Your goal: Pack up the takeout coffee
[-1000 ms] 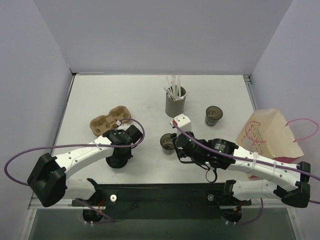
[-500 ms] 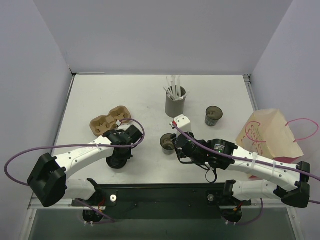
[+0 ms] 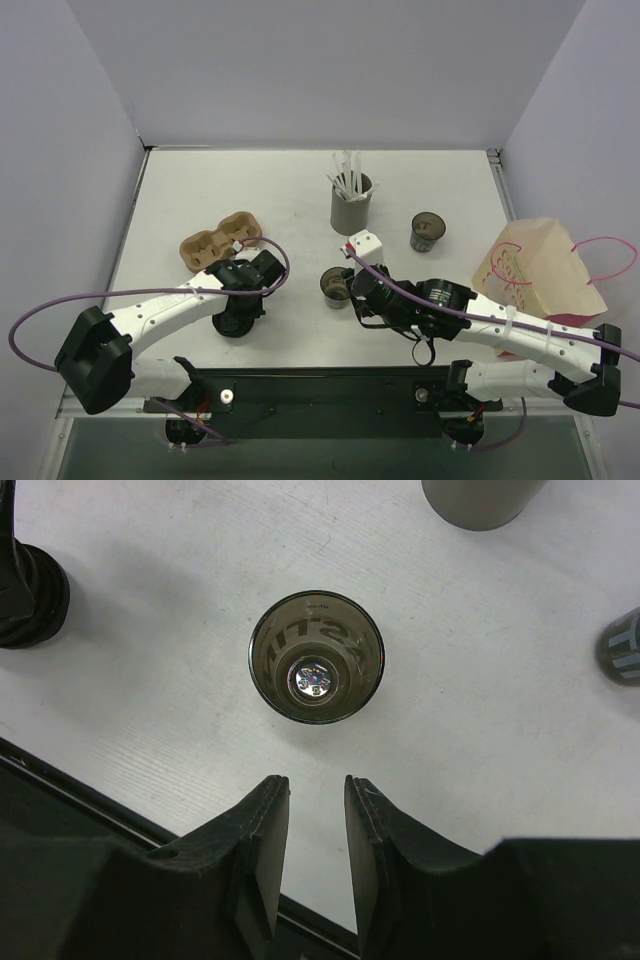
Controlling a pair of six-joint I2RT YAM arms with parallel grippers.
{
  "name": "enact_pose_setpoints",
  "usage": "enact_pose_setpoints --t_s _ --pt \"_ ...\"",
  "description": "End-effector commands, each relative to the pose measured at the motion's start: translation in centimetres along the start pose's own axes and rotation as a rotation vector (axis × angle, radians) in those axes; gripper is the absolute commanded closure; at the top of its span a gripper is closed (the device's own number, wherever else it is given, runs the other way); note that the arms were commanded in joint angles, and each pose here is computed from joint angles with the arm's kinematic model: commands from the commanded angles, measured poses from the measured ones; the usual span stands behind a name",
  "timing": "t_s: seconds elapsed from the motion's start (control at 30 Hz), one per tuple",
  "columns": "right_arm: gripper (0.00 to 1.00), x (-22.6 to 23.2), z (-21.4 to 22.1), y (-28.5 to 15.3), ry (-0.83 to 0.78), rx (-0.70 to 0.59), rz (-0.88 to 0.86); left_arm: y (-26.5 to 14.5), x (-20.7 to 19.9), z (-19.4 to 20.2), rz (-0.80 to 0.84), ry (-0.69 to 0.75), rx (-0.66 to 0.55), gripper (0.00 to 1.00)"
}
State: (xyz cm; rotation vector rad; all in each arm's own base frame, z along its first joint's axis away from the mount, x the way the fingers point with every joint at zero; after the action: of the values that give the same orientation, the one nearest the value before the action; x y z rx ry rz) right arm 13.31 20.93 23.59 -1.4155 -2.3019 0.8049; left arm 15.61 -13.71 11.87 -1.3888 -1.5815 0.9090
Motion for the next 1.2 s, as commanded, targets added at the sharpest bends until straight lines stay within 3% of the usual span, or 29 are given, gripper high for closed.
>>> enact_pose_setpoints --t_s 0.0,0.27,0.43,0.57,0.7,0.77,0.83,0.9,0.97,1.17 --pt "0.70 -0.2 -0.2 -0.3 0.017 -0.024 0.000 -1.9 -0.3 -1.5 0.038 -0.015 -0.052 0.78" --pt "0.70 0.2 -1.0 -0.1 0.017 -0.134 -0.063 -5.8 -0.9 -2.6 0.215 -0.030 -0.091 0.79" --pt "0.67 0.9 -3.7 -2.1 0.120 -0.439 -0.271 -8.6 -2.1 -2.9 0.412 -0.006 -0.097 0.79" --pt "0.65 1.2 -3.9 -2.9 0.144 -0.561 -0.396 -12.1 -3.7 -3.4 0.679 0.009 -0.142 0.79" --pt "0.62 2.3 -1.5 -2.1 -0.041 -0.609 -0.538 -15.3 -4.6 -3.7 0.872 0.003 -0.156 0.79" --pt "0.61 3.1 -1.3 -2.4 -0.214 -0.721 -0.620 -16.8 -4.9 -3.8 0.949 -0.004 -0.155 0.78" --pt "0.61 3.1 -0.5 -2.1 -0.271 -0.824 -0.639 -17.8 -5.3 -3.7 1.010 0.004 -0.132 0.78" --pt "0.61 3.1 -0.8 -2.5 -0.401 -0.981 -0.626 -18.5 -5.6 -3.8 1.059 -0.004 -0.115 0.78" --pt "0.63 2.9 -0.2 -1.6 -0.476 -1.021 -0.569 -19.0 -6.0 -3.5 1.106 -0.004 -0.078 0.78" --pt "0.60 3.1 -1.0 -0.3 -0.750 -1.016 -0.365 -19.8 -6.3 -3.1 1.181 -0.029 -0.032 0.78"
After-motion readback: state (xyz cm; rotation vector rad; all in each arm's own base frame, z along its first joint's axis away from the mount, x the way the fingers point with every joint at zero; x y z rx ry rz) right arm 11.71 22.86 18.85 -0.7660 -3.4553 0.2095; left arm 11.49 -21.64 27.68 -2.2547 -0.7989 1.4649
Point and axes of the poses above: each gripper's point midway between its finger pads, its own y axis out along the fingers, its own x axis along the line the jaws close on, z = x × y, the point moved 6 cm from there along -y, back along the fingers, and after that the axes turned 3 degrees about y, right-handed, at the moved point
